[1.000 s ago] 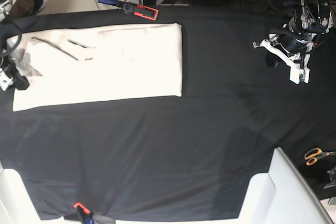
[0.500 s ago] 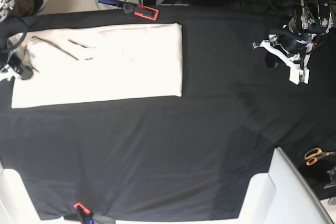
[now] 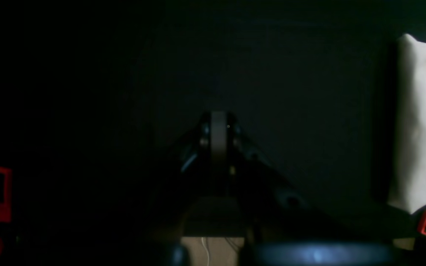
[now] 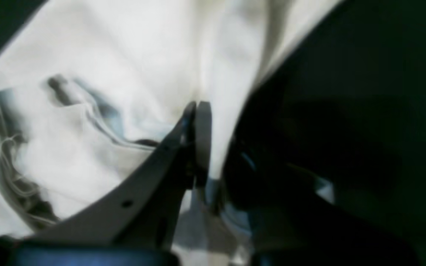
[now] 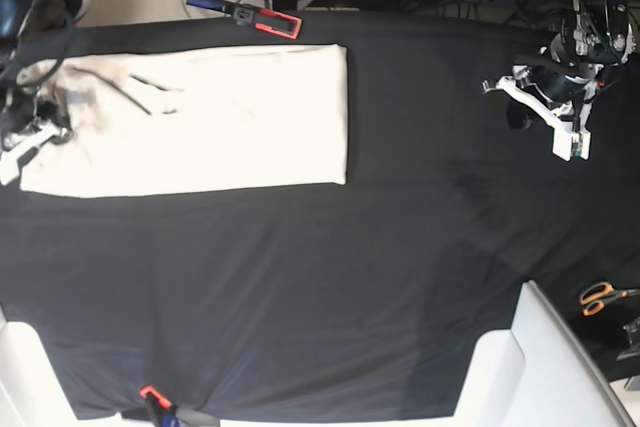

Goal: Fold the T-shirt properly
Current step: 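Grasp the strip end with the right gripper and fold it over the shirt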

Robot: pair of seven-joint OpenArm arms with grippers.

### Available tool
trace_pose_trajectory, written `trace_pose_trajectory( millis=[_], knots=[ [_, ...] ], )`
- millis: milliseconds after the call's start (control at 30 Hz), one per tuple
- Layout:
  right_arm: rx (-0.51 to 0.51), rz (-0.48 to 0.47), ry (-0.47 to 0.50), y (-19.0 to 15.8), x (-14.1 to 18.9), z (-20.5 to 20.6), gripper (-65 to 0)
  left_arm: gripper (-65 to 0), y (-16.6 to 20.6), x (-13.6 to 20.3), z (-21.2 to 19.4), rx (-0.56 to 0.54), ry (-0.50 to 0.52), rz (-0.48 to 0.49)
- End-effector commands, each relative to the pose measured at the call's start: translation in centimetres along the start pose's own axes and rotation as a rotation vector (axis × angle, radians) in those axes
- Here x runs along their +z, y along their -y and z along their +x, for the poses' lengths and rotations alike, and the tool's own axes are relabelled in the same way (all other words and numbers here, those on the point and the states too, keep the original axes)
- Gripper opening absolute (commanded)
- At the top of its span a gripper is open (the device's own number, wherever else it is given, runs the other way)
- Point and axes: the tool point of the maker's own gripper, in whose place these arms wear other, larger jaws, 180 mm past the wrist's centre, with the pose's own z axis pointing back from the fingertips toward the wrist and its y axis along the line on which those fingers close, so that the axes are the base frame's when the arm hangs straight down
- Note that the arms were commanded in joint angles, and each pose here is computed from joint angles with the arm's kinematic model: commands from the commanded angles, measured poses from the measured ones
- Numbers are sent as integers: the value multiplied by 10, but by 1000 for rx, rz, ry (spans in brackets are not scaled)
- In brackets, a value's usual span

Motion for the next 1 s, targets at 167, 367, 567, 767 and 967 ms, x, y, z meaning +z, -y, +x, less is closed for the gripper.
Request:
trace_pose_trajectory(
  millis=[167, 367, 567, 767, 967],
  knots=[
    [84, -177, 226, -8, 35, 57, -644, -650, -3, 4, 8, -22, 26, 1],
    [253, -198, 173, -52, 39, 48, -644, -650, -3, 5, 8, -22, 25, 1],
    [362, -290, 160, -88, 42, 34, -644, -650, -4, 6, 7, -28, 22, 3],
    [501, -301, 149, -129, 42, 10, -644, -650, -23, 15, -3, -101, -36, 36],
    [557, -251, 151, -171, 43, -9, -644, -650, -67, 36, -11, -100, -94, 141]
  ],
)
